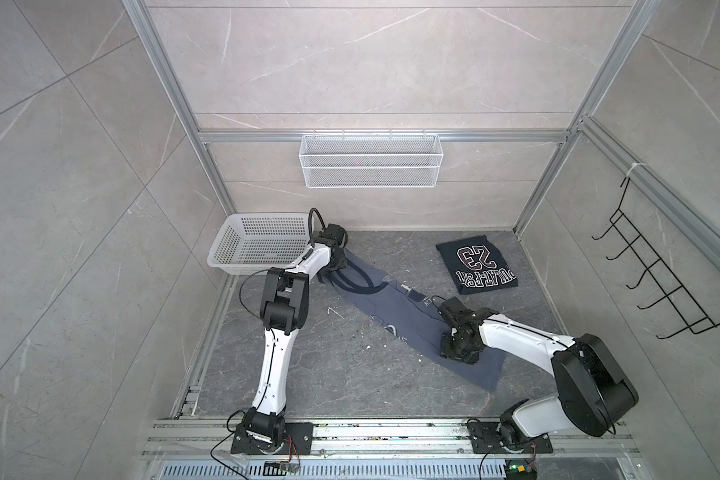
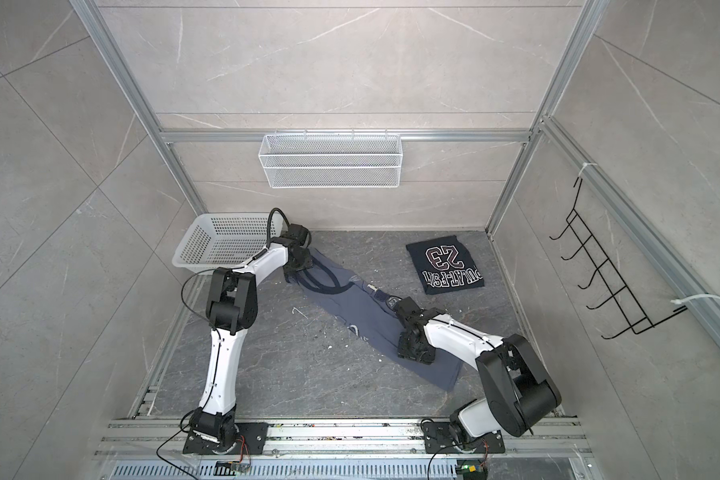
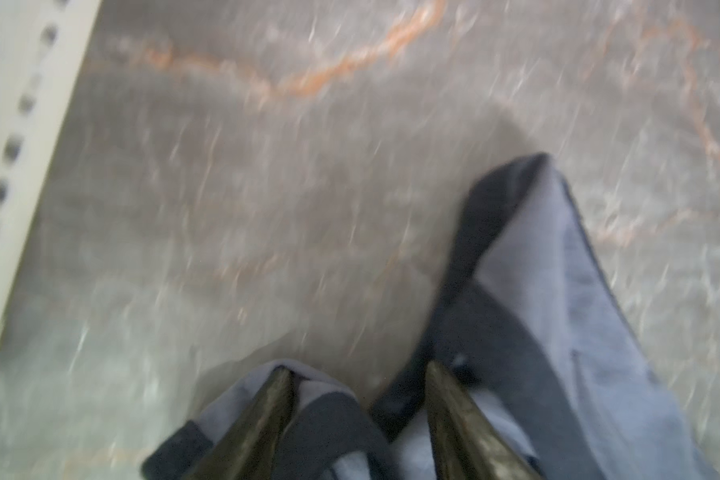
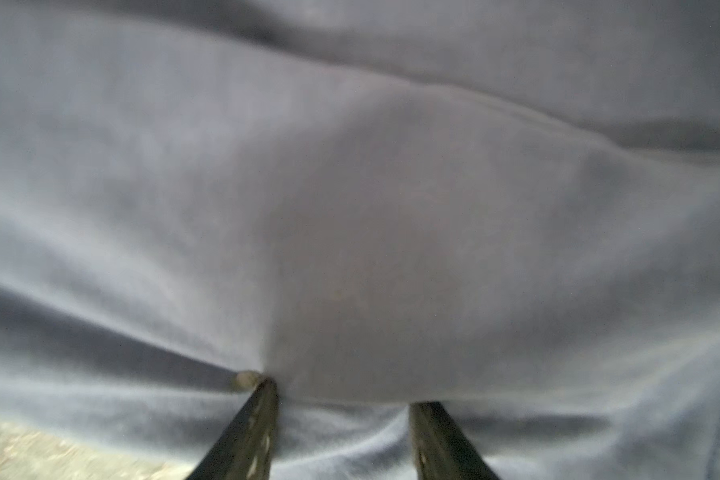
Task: Fold and stack the tank tops
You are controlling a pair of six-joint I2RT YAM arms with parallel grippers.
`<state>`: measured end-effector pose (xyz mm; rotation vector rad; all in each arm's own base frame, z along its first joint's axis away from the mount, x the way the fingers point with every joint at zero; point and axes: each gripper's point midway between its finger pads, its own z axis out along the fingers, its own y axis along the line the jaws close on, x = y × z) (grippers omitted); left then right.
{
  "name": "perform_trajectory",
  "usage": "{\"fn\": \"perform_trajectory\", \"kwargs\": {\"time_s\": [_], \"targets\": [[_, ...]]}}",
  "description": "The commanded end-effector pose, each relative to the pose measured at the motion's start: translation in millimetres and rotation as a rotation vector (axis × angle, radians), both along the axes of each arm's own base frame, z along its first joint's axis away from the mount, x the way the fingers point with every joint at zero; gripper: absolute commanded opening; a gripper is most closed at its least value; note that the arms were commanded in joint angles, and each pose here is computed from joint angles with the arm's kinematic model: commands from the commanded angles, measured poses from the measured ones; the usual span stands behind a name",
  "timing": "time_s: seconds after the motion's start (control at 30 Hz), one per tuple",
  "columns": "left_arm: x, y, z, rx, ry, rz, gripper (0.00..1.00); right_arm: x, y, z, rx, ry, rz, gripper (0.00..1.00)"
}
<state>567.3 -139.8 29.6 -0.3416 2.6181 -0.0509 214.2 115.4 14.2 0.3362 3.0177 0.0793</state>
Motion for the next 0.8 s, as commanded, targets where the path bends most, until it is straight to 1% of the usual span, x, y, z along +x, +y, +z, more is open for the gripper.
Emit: {"fn": "perform_trajectory", "kwargs": {"time_s": [0.0, 0.1, 0.17, 0.27, 0.33, 0.37, 0.43, 0.5, 0.53, 0.6, 0.7, 0.77], "targets": [[-4.0, 33.0, -24.4, 0.032, 0.098, 0.034, 0.53, -34.7, 3.9, -16.8, 0.051, 0.124, -0.058, 0.53], [10.7, 40.2, -13.0, 0.027, 0.069, 0.034, 0.54, -34.4, -0.7, -10.9, 0.032, 0.109, -0.069, 0.53], [20.4, 39.9, 1.3, 0.045, 0.047, 0.016, 0.57, -31.9, -3.9, -4.6, 0.015, 0.09, -0.066, 0.53], [28.4, 29.1, 29.2, 0.012, 0.009, -0.021, 0.66, -21.5, -11.2, 15.3, -0.025, 0.027, -0.049, 0.53], [25.1, 19.0, 55.4, 0.005, -0.024, -0.048, 0.74, -14.1, -19.2, 31.0, -0.072, -0.015, -0.044, 0.54], [20.8, 12.7, 72.7, 0.006, -0.044, -0.062, 0.77, -10.8, -23.2, 39.3, -0.093, -0.034, -0.042, 0.54], [5.4, 6.8, 101.1, 0.026, -0.062, -0.053, 0.81, -5.0, -29.5, 50.7, -0.111, -0.065, -0.048, 0.55], [-12.4, -8.0, 133.4, -0.002, -0.102, -0.061, 0.83, -0.9, -33.4, 55.8, -0.096, -0.077, -0.062, 0.55], [-22.9, -17.5, 140.2, -0.013, -0.105, -0.068, 0.83, 1.5, -35.4, 56.7, -0.084, -0.079, -0.07, 0.55], [-44.1, -36.7, 147.1, -0.029, -0.1, -0.082, 0.84, 4.3, -39.8, 53.9, -0.062, -0.063, -0.086, 0.55], [-72.0, -67.2, 138.3, -0.053, -0.079, -0.114, 0.84, 10.3, -45.6, 50.9, -0.02, -0.052, -0.113, 0.55], [-89.6, -87.4, 127.6, -0.079, -0.054, -0.127, 0.84, 14.3, -49.8, 49.9, -0.013, -0.053, -0.123, 0.55]]}}
